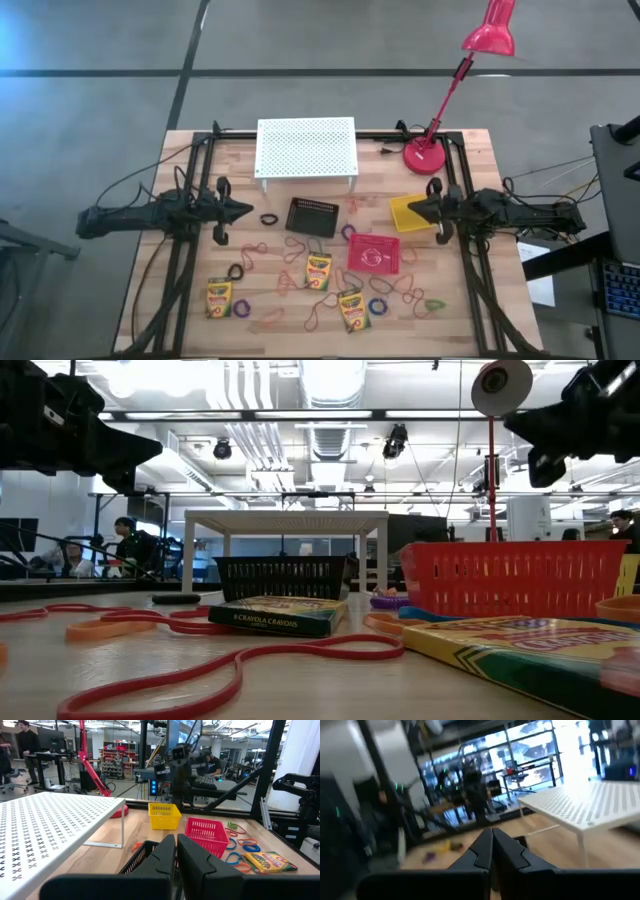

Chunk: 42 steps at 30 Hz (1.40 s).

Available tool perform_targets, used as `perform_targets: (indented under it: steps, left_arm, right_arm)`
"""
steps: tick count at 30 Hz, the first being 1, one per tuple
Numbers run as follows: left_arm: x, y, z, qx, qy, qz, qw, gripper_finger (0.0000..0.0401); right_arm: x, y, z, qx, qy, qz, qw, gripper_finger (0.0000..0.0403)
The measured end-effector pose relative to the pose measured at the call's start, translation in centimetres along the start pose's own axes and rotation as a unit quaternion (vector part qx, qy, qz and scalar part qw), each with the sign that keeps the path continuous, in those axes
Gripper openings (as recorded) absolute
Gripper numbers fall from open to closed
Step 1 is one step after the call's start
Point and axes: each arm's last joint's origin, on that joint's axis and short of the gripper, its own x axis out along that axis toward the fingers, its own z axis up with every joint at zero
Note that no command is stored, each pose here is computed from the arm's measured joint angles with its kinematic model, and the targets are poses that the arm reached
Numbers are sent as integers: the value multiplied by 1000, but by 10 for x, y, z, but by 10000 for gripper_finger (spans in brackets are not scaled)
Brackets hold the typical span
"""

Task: Pick & Place Office Desk Supplies
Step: Put the red basket on the shelf

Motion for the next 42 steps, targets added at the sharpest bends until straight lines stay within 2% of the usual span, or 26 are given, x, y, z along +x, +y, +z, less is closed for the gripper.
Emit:
perform_targets:
  steps: [5, 8, 11, 15, 20, 22, 27, 31, 38, 42]
  left_arm:
    - [0, 0, 0, 0, 0, 0, 1000, 26]
    - [0, 0, 0, 0, 0, 0, 1000, 26]
    - [0, 0, 0, 0, 0, 0, 1000, 26]
    - [0, 0, 0, 0, 0, 0, 1000, 26]
    - [0, 0, 0, 0, 0, 0, 1000, 26]
    - [0, 0, 0, 0, 0, 0, 1000, 26]
    - [0, 0, 0, 0, 0, 0, 1000, 26]
    - [0, 0, 0, 0, 0, 0, 1000, 26]
    - [0, 0, 0, 0, 0, 0, 1000, 26]
    - [0, 0, 0, 0, 0, 0, 1000, 26]
  right_arm:
    - [1, 1, 6, 126, -18, -21, 992, 8]
    - [4, 3, 12, 162, -13, -27, 986, 8]
    - [9, 6, 20, 163, 18, -59, 985, 8]
    - [22, 14, 38, 142, 101, -118, 978, 8]
    - [47, 26, 58, 102, 228, -151, 956, 8]
    - [60, 30, 61, 97, 285, -159, 940, 8]
    - [94, 36, 54, 91, 418, -139, 893, 20]
    - [124, 36, 35, 97, 497, -107, 856, 60]
    - [178, 24, -1, 48, 585, -120, 801, 144]
    - [201, 12, -18, 1, 659, -117, 743, 164]
